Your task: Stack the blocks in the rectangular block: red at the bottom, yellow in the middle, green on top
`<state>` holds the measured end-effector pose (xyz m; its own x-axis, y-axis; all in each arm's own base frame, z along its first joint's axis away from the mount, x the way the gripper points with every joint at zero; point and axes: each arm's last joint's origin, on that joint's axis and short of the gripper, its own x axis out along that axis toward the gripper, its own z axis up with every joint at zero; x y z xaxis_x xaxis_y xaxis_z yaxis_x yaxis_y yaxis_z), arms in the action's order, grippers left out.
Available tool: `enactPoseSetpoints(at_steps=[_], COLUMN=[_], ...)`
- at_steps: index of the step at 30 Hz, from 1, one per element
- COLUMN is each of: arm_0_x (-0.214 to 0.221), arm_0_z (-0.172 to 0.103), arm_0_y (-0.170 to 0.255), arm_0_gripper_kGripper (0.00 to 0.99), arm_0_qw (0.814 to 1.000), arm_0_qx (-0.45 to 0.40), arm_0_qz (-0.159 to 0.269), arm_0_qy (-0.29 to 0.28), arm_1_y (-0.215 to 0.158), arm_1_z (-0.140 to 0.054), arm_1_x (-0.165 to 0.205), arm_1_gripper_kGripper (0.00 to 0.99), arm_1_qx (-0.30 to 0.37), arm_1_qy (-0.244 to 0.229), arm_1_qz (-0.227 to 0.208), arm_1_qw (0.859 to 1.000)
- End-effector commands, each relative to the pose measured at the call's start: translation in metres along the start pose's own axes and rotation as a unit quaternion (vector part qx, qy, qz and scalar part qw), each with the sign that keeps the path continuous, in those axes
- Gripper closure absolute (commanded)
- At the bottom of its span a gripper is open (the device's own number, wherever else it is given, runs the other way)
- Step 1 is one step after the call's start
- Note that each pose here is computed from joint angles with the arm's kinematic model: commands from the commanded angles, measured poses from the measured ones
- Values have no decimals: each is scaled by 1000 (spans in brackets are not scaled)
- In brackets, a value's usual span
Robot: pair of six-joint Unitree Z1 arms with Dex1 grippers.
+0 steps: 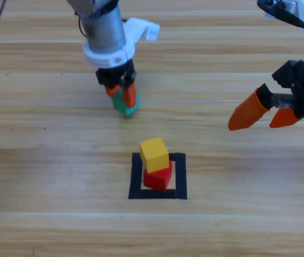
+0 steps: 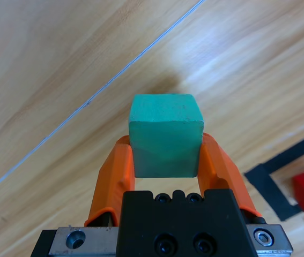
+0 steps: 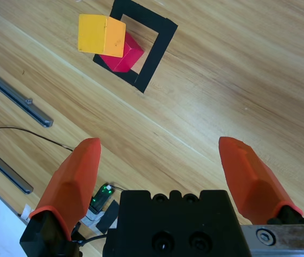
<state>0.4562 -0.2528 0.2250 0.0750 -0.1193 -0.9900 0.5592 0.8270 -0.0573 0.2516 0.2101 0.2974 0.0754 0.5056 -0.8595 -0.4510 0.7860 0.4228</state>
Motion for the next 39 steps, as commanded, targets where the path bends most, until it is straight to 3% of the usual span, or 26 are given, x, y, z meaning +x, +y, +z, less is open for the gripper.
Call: enactPoseSetpoints(at_steps=[1, 7, 16, 27, 39], arm_0_x=[-95, -151, -176, -152, -123], arm_0_z=[-20, -50, -87, -112, -118], arm_0_y=[0, -5, -15, -30, -57], arm_0_gripper_kGripper=[929, 990, 990, 990, 990], arm_0_qw=[996, 991, 988, 987, 987], arm_0_qx=[-45, -73, -113, -159, -157], arm_0_qz=[-20, -21, -27, -23, 11], arm_0_qy=[-73, -110, -97, -21, 33], arm_1_y=[-10, -10, -10, -9, -9], arm_1_z=[-4, -4, -5, -5, -7], arm_1_x=[2, 2, 1, 0, -2], arm_1_gripper_kGripper=[13, 13, 13, 13, 13], arm_1_qx=[8, 8, 6, 7, 6], arm_1_qy=[4, 4, 3, 1, -1], arm_1_qz=[2, 2, 2, 2, 3], arm_1_qw=[1000, 1000, 1000, 1000, 1000])
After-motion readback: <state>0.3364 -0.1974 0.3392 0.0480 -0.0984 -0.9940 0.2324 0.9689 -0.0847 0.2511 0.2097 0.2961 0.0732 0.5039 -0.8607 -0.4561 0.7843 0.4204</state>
